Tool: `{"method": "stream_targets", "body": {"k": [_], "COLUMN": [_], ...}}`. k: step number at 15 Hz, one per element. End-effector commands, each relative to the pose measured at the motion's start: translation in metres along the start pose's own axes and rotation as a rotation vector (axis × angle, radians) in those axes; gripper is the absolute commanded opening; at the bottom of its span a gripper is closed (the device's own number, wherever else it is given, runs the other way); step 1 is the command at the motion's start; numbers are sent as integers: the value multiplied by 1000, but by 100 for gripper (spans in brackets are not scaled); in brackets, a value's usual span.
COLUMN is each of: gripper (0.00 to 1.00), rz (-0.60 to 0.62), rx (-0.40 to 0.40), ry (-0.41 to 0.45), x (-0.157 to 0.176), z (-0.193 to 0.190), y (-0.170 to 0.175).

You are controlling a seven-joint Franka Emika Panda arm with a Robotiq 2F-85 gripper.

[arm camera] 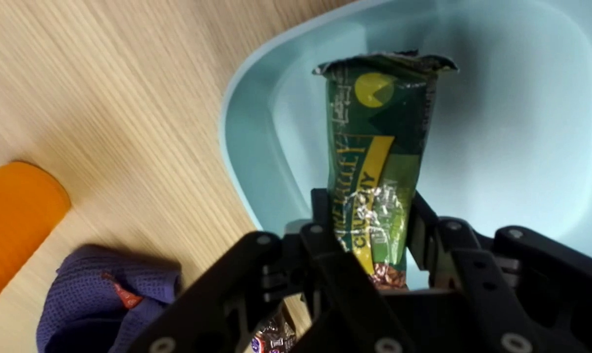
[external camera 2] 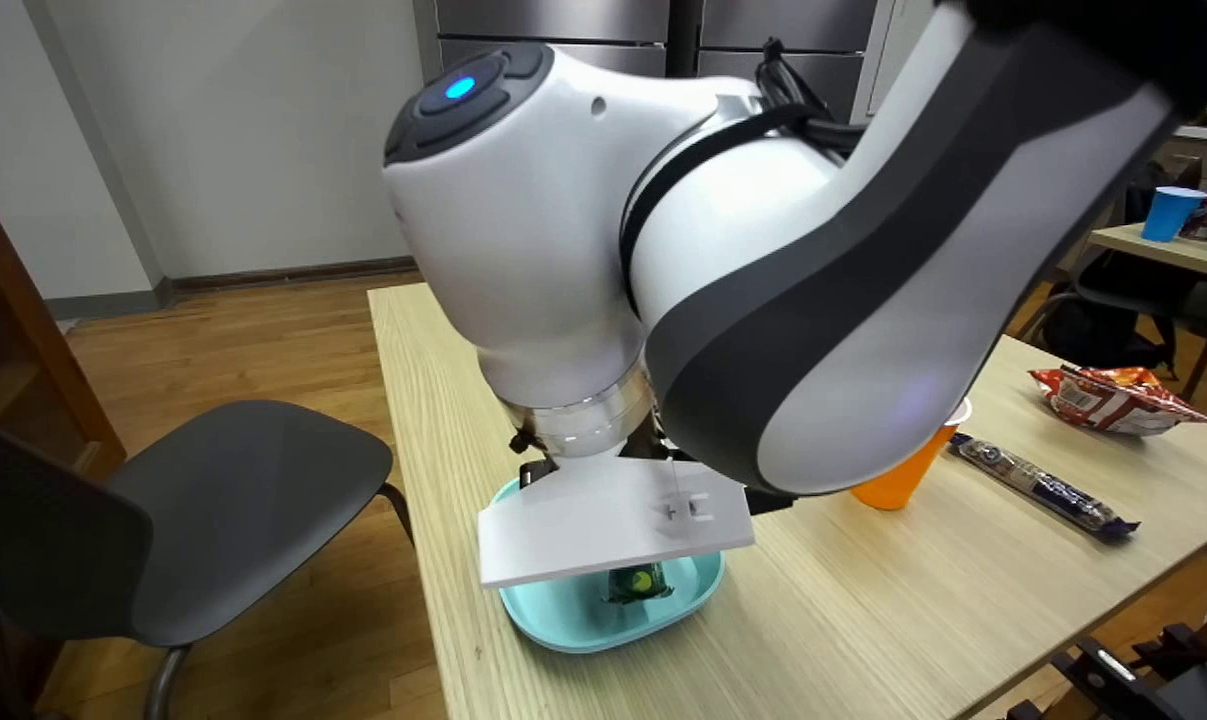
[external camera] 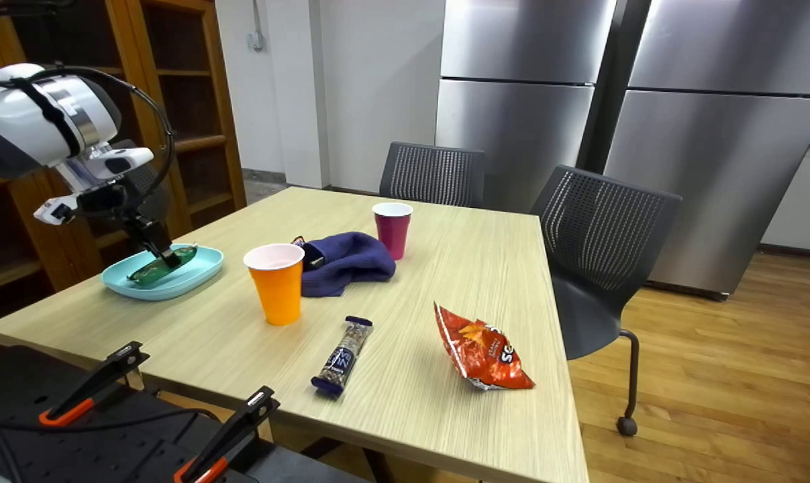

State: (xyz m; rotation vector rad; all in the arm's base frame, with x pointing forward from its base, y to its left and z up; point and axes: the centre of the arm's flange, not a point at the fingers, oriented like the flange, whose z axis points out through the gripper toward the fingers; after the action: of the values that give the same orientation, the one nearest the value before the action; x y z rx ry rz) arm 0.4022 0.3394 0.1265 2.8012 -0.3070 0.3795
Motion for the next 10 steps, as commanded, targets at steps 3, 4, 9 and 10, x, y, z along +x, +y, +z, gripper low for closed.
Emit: {"method": "stream_targets", "body": {"k": [3, 4, 9, 10], "gripper": [84, 92, 100, 100], "rz": [-7, -7, 58, 84], "rx": [6, 7, 3, -3], "ry": [28, 31, 40, 33], "x": [-5, -4, 18, 25], "z": [-12, -12, -17, -17], "y": [7, 8, 20, 22]}}
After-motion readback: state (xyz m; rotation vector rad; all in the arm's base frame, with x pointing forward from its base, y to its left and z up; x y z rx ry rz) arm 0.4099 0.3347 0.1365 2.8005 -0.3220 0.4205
